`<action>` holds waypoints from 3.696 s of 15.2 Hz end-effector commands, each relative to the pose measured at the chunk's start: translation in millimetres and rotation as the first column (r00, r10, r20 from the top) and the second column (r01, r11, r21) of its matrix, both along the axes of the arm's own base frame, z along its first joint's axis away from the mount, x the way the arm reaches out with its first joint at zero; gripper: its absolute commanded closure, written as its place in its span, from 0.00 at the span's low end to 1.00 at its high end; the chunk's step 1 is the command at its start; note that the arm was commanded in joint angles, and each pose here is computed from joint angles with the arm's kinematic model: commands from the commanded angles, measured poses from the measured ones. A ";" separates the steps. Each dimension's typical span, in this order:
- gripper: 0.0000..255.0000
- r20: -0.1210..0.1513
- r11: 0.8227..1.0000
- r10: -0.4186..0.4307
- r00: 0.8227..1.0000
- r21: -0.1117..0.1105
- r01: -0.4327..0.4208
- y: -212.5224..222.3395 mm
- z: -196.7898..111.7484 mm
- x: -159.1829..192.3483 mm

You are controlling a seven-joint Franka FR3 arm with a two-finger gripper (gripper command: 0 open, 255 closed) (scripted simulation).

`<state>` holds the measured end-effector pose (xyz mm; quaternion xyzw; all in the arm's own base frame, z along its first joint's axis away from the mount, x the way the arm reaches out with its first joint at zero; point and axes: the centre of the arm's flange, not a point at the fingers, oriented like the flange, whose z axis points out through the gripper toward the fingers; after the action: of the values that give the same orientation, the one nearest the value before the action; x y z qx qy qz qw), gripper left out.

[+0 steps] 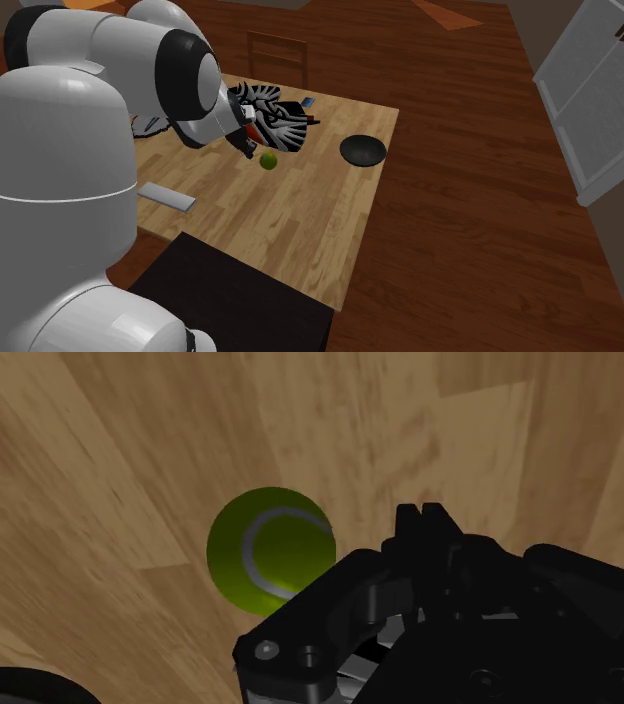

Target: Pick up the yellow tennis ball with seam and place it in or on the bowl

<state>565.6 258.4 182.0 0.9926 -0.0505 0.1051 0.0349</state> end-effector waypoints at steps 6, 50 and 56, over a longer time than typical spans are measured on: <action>0.00 0.000 1.000 0.000 1.000 0.002 -0.001 0.1 -0.1 -0.1; 0.00 -0.122 0.982 0.186 0.975 -0.013 -0.189 -83.6 32.4 15.5; 0.00 -0.074 0.987 0.149 0.986 0.063 -0.145 -106.7 4.9 -1.8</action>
<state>564.1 152.1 191.6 0.9976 0.0219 0.0661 0.0019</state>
